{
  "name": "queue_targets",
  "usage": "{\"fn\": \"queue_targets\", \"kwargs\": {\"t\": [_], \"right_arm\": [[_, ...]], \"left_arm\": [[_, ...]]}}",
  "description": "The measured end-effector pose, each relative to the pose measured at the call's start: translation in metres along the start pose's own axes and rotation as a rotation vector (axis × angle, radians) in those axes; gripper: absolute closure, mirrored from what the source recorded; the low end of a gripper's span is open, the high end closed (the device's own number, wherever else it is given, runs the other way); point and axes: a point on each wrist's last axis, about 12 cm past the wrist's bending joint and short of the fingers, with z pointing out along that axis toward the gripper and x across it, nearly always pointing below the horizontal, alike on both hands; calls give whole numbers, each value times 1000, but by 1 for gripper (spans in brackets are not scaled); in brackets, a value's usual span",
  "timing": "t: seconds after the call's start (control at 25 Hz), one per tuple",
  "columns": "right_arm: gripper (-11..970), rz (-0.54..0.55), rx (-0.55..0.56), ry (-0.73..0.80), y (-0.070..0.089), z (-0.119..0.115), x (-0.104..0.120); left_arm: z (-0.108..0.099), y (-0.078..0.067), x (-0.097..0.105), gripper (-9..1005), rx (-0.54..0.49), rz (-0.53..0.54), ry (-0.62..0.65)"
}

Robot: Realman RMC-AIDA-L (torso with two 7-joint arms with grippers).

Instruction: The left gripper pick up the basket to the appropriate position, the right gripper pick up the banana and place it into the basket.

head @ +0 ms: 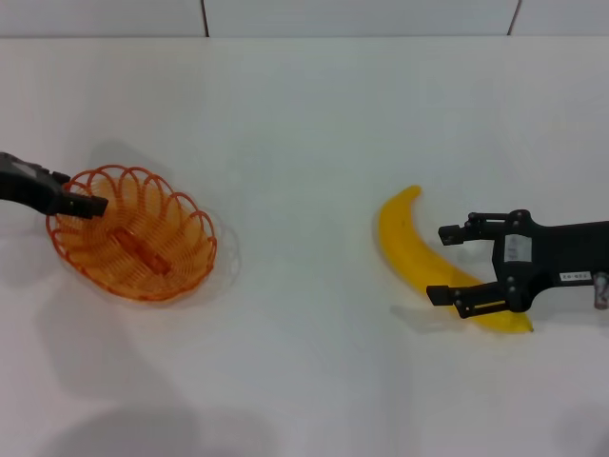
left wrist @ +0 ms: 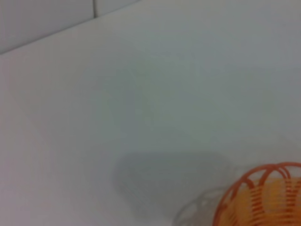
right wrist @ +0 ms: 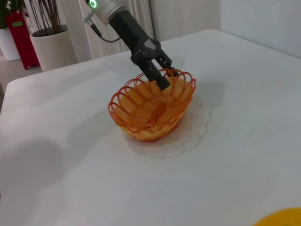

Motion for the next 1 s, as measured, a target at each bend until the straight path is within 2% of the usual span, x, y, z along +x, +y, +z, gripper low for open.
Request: {"fn": "queue_targets", "kwargs": {"t": [0.8,1.0], "right_arm": [[78,10,2,1,-1,2,1],[78,10,3,1,-1,2,1]], "left_arm": [[2,1,2,400,-24,4,-8],[3,1,2,577,-25,5,-8]]}}
